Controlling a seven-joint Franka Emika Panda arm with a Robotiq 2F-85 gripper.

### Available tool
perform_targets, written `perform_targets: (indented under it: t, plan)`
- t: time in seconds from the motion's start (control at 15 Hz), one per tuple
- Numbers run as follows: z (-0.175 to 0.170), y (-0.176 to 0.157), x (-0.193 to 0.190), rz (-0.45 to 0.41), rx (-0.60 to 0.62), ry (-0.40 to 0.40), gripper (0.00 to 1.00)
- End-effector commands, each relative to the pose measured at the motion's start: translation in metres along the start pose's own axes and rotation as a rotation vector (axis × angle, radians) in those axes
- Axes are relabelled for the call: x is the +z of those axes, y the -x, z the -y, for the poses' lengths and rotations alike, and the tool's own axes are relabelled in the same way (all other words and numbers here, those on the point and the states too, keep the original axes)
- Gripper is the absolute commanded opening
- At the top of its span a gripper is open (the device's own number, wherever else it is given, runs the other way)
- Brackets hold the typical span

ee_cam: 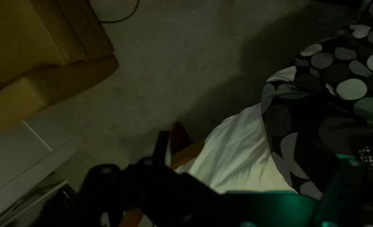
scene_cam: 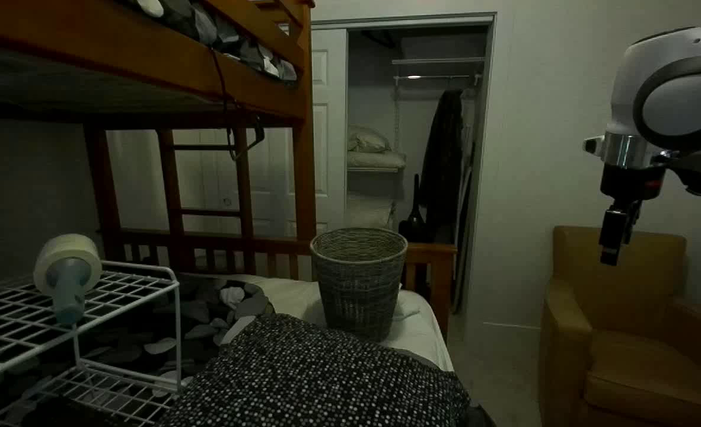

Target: Remove the remote from the bottom rack and put it in the basket

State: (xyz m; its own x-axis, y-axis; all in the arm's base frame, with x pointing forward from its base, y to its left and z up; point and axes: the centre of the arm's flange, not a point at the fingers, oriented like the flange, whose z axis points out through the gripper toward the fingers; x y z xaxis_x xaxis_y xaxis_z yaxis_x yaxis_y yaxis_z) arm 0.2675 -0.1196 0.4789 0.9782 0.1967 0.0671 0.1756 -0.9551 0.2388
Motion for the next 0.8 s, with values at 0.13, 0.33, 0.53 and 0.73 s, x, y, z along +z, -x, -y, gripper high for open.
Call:
perform_targets:
  t: [0.13,0.33,0.53,0.73]
  plan:
    - [0.001,0.0,0.003,0.008,-0.002,-0.004,1.0]
    - [0.001,0.0,0.004,0.01,-0.003,-0.005,1.0]
    - [0.001,0.0,0.004,0.01,-0.003,-0.005,1.0]
    - [0.013,-0.018,0.012,-0.028,-0.075,-0.017,1.0]
